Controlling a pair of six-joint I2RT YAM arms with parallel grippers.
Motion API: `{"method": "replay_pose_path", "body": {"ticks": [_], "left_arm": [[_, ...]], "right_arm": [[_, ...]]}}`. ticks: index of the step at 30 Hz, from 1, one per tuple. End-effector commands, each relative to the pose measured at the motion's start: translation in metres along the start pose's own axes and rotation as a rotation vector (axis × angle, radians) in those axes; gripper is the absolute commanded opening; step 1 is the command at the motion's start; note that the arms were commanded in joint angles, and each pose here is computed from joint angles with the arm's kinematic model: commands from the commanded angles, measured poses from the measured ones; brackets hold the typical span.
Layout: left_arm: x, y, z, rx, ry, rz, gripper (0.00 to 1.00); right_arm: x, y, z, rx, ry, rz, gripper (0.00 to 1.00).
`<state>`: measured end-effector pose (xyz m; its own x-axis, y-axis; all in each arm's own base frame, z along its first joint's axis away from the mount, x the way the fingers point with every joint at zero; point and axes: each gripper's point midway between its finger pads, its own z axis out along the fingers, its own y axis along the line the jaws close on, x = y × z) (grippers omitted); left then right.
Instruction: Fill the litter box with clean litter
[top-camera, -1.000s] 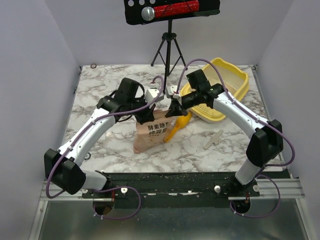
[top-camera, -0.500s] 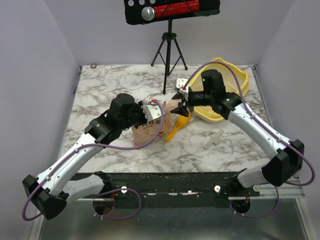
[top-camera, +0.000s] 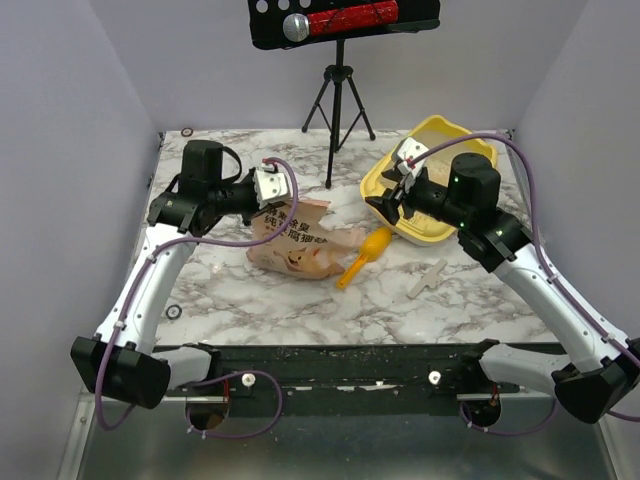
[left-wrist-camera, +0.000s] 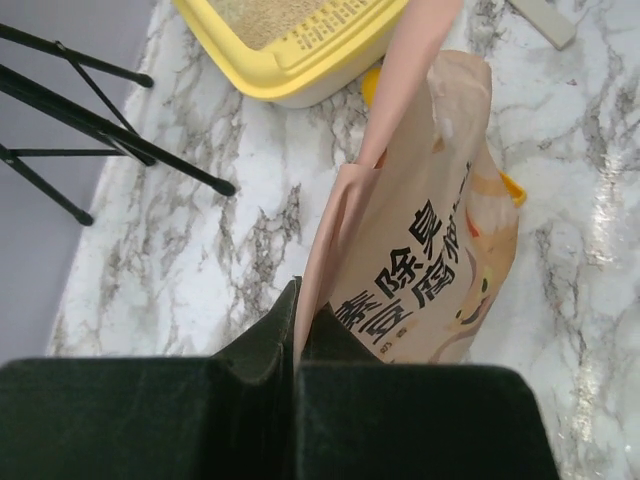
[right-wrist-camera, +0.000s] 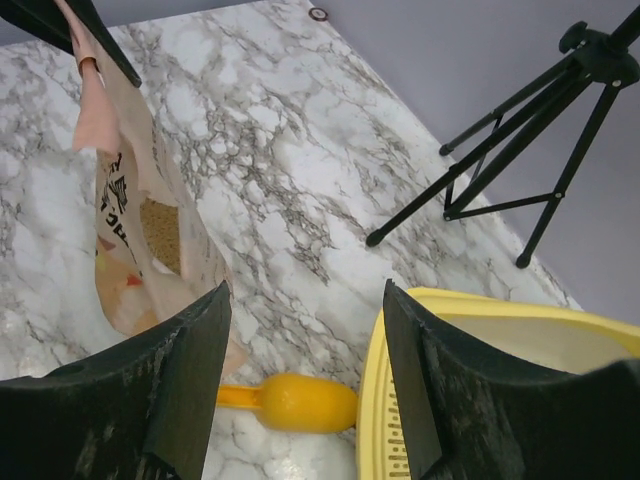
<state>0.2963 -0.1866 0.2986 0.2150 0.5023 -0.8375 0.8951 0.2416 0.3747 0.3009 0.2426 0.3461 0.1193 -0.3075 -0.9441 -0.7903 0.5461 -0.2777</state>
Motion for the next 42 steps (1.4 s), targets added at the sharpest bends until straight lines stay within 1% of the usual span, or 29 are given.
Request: {"method": "replay_pose_path", "body": {"ticks": [1,4,9,12,15,18,20,23,27,30,34,42], "left_arm": [[-0.054,-0.006,-0.017,0.109,-0.274,0.173,0.0],[-0.039,-0.03,-0.013,0.159,-0.293,0.143,0.0],[-0.034,-0.055,-0.014,0.159,-0.375,0.115,0.0],[-0.035,-0.06,-0.017,0.121,-0.413,0.124,0.0],[-0.028,-0.062,-0.018,0.058,-0.409,0.119,0.0],[-0.027,-0.063,-0.023,0.014,-0.404,0.142,0.0],[-0.026,-0.065,-0.024,0.006,-0.406,0.147,0.0],[-0.023,-0.068,-0.023,0.006,-0.404,0.133,0.0],[-0.019,-0.068,-0.022,-0.01,-0.404,0.127,0.0],[-0.02,-0.068,-0.022,-0.015,-0.403,0.129,0.0],[-0.022,-0.069,-0.023,-0.015,-0.411,0.135,0.0],[-0.019,-0.069,-0.02,-0.018,-0.405,0.123,0.0]], "right_arm": [[0.018,0.009,-0.005,-0.007,0.049,0.073,0.7],[0.025,0.014,0.0,-0.035,0.071,0.09,0.7],[0.029,0.039,0.015,-0.209,0.079,0.103,0.68],[0.036,0.055,0.024,-0.332,0.088,0.084,0.66],[0.041,0.071,0.028,-0.45,0.079,0.055,0.61],[0.05,0.08,0.029,-0.512,0.07,0.019,0.56],[0.054,0.089,0.026,-0.57,0.061,-0.008,0.57],[0.057,0.098,0.026,-0.631,0.054,-0.024,0.64],[0.056,0.12,0.028,-0.737,0.06,-0.025,0.67],[0.062,0.133,0.034,-0.76,0.071,-0.042,0.68],[0.067,0.141,0.043,-0.755,0.052,-0.047,0.68],[0.071,0.142,0.064,-0.735,0.054,-0.035,0.68]]}}
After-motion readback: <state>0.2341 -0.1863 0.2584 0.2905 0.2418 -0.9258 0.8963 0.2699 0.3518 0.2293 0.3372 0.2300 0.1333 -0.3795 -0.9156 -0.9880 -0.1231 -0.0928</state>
